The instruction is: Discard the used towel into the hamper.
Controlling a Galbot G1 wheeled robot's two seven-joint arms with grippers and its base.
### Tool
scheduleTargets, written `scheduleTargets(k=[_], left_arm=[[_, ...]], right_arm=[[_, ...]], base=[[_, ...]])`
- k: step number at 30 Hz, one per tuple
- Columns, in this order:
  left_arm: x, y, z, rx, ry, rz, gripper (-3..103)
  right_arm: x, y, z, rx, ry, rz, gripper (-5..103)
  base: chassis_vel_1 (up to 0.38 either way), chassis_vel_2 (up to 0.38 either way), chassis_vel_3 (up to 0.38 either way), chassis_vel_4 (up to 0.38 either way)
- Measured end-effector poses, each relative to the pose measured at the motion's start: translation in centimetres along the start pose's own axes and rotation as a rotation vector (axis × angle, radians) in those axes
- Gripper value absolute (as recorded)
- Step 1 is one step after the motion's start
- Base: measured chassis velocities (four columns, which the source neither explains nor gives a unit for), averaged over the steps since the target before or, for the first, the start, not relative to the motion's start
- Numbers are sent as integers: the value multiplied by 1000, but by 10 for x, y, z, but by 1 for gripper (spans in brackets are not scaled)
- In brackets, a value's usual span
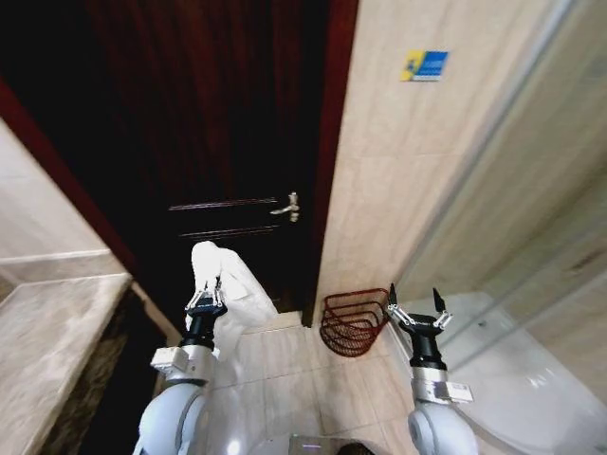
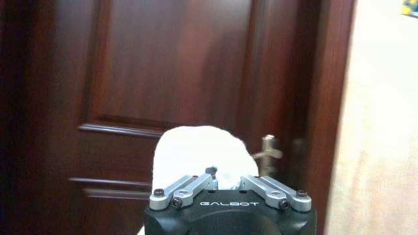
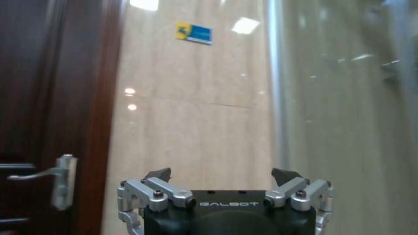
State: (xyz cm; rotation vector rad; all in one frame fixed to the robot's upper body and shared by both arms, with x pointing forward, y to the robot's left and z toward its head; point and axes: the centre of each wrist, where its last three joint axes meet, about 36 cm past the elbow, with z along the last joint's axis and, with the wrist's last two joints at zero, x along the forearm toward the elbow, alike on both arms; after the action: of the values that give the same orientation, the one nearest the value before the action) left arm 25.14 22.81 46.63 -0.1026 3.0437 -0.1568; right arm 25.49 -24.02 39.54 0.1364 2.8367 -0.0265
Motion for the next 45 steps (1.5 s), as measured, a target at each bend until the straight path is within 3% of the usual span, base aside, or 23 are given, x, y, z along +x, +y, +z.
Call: scheduleTargets(k=[12, 18, 23, 25, 33, 38, 45], left_arm=[[-1, -3, 10, -7, 25, 9, 6], [-4, 5, 30, -64, 7, 66, 6], [-5, 3, 42, -57, 22, 79, 6], [-8, 6, 52, -59, 14, 122, 6], [-25, 22, 76, -93, 73, 202, 6], [-43, 28, 85, -80, 66, 213, 6], [-47, 21, 93, -72, 70, 221, 6]], right_arm=[[2, -1, 0, 5, -2, 1, 100], [4, 0, 2, 14, 1, -1, 100], [5, -2, 2, 19, 3, 2, 100], [6, -2, 2, 21, 5, 3, 100], [9, 0, 2, 13, 23, 23, 100], [12, -2, 1, 12, 22, 34, 100], [16, -2, -1, 17, 23, 30, 100]], base=[[-123, -116, -117, -122], [-112, -106, -102, -96], [-39, -27, -40, -26], [0, 0, 0, 0], [0, 0, 0, 0], [0, 0, 0, 0], [0, 0, 0, 0]])
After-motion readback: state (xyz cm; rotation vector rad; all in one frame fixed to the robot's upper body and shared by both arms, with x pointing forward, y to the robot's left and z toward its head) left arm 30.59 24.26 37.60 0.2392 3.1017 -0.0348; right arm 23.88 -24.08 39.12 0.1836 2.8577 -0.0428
